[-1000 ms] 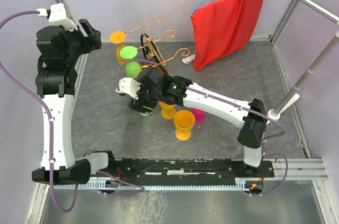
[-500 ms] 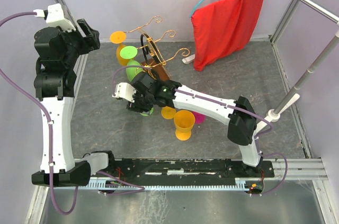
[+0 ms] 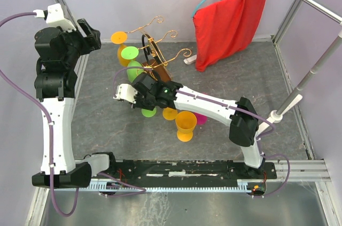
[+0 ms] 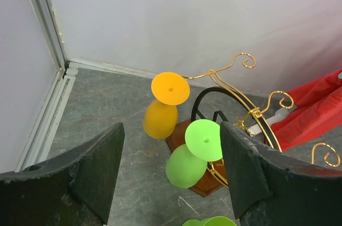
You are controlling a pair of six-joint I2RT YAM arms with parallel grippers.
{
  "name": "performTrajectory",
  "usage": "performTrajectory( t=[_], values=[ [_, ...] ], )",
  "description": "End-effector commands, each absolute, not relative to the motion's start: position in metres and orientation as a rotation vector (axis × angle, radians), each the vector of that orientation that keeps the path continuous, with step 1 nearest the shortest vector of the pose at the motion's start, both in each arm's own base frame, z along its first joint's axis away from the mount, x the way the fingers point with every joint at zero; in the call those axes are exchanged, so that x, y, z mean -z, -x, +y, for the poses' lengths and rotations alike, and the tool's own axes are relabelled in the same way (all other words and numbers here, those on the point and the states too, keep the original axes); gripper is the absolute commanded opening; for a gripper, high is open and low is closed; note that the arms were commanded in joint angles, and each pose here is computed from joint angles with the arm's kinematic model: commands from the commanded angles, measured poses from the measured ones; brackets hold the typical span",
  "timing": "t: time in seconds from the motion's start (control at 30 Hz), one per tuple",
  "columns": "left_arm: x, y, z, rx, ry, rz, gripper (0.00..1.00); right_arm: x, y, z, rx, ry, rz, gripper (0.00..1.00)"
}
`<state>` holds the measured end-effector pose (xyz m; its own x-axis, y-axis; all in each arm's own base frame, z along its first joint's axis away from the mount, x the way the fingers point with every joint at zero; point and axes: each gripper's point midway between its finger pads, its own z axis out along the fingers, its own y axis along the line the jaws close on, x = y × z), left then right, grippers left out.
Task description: Place the wine glass upside down on the wine glass rack
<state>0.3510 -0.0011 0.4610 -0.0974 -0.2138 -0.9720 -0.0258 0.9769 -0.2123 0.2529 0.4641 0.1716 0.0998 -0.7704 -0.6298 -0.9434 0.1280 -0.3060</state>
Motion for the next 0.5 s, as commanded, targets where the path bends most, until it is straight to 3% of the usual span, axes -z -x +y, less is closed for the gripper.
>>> performTrajectory(
  t=[0.0,0.17,0.47],
  values=[
    [-0.477,-0.351,-0.001,0.184,0.203,1.6,0.79,-0.182,-0.255,0.472,-0.311,1.647,1.671,0.17],
    [-0.478,-0.35,0.0,0.183,0.212,1.595,0.79,-0.185,-0.258,0.467,-0.295,1.623,1.683,0.01],
    [-0.488,-0.346,0.004,0.198,0.274,1.556,0.8,-0.232,-0.252,0.458,-0.375,1.474,1.702,0.01]
  ],
)
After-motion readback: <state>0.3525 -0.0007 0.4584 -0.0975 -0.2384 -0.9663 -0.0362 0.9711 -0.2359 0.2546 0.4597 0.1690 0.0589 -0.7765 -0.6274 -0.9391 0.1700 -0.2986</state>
